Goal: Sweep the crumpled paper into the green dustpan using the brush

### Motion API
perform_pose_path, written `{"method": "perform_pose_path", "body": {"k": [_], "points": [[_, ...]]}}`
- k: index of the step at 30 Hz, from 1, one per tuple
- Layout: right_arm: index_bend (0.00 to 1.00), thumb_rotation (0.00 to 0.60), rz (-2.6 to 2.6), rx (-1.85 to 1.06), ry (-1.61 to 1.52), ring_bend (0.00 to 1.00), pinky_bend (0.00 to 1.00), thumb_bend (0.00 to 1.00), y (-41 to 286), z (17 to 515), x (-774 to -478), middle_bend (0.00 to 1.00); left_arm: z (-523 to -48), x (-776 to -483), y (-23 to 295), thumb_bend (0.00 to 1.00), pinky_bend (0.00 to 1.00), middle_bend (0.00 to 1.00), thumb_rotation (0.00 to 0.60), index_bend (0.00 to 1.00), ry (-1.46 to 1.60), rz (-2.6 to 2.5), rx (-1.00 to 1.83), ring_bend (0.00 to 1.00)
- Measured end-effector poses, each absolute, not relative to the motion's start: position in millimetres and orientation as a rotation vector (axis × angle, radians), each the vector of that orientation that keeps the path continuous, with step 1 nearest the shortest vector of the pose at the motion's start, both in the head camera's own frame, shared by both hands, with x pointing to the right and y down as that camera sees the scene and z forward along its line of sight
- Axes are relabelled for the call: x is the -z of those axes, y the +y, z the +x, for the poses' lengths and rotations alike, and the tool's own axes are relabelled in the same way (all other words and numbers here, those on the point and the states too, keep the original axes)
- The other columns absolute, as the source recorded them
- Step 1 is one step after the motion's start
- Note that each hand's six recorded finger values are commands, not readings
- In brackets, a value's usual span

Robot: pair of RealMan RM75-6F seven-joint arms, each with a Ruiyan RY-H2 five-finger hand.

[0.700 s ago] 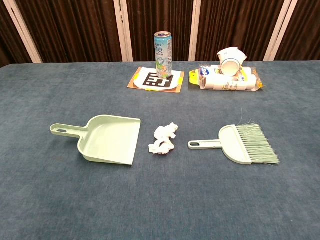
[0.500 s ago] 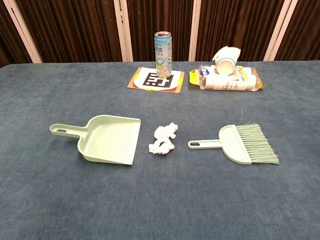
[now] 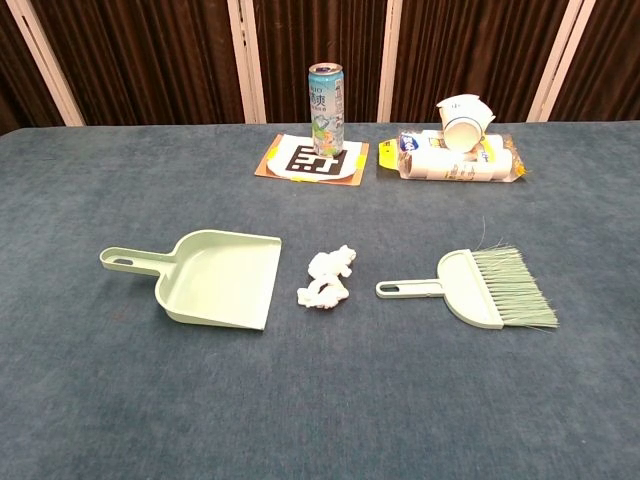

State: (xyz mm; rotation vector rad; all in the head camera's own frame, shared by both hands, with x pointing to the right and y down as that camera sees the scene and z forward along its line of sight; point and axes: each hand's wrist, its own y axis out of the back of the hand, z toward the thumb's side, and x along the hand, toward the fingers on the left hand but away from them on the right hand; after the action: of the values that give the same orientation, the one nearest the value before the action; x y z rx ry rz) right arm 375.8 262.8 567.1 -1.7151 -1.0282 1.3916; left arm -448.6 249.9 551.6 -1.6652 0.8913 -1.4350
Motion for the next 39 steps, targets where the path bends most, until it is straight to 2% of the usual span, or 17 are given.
{"method": "perform_pose_path", "body": {"k": [2, 4, 6, 9, 11, 14, 17, 20, 30, 39], "points": [[0.0, 0.6, -1.722, -1.372, -1.039, 0.02, 0.07, 0.28, 258, 371, -566, 0.01, -449, -551, 250, 0.0, 0.02, 0.0, 0.6, 0.0, 0.892, -1.665, 1.436, 0.0], [0.0, 0.6, -1.727, -1.344, -1.05, 0.12, 0.2, 0.28, 250, 365, -565, 0.09, -448, -551, 250, 0.0, 0.02, 0.0, 0.6, 0.0, 0.89, -1.666, 1.435, 0.0], [0.0, 0.6, -1.726, -1.313, -1.055, 0.31, 0.4, 0.28, 239, 357, -564, 0.28, -448, -551, 250, 0.0, 0.02, 0.0, 0.6, 0.0, 0.884, -1.664, 1.434, 0.0], [0.0, 0.6, -1.718, -1.278, -1.047, 0.57, 0.62, 0.28, 221, 345, -568, 0.51, -447, -551, 251, 0.0, 0.02, 0.0, 0.6, 0.0, 0.883, -1.663, 1.428, 0.0], [0.02, 0.6, -1.72, -1.271, -1.035, 0.68, 0.72, 0.28, 210, 338, -572, 0.63, -447, -551, 251, 0.0, 0.02, 0.0, 0.6, 0.0, 0.88, -1.664, 1.428, 0.0], [0.12, 0.6, -1.743, -1.274, -0.991, 0.82, 0.82, 0.28, 198, 324, -584, 0.77, -446, -552, 251, 0.0, 0.02, 0.0, 0.6, 0.0, 0.875, -1.664, 1.428, 0.0], [0.22, 0.6, -1.772, -1.265, -0.927, 0.87, 0.85, 0.28, 186, 302, -598, 0.83, -445, -552, 251, 0.0, 0.02, 0.0, 0.6, 0.0, 0.87, -1.665, 1.43, 0.0], [0.28, 0.6, -1.807, -1.247, -0.868, 0.89, 0.87, 0.28, 180, 277, -611, 0.85, -445, -553, 251, 0.0, 0.02, 0.0, 0.6, 0.0, 0.867, -1.663, 1.43, 0.0], [0.33, 0.6, -1.877, -1.218, -0.75, 0.89, 0.87, 0.28, 180, 205, -650, 0.85, -445, -555, 251, 0.0, 0.02, 0.0, 0.6, 0.0, 0.864, -1.671, 1.439, 0.0], [0.35, 0.6, -1.888, -1.244, -0.693, 0.89, 0.87, 0.28, 186, 163, -683, 0.85, -445, -557, 250, 0.0, 0.02, 0.0, 0.6, 0.0, 0.859, -1.676, 1.445, 0.0]]}}
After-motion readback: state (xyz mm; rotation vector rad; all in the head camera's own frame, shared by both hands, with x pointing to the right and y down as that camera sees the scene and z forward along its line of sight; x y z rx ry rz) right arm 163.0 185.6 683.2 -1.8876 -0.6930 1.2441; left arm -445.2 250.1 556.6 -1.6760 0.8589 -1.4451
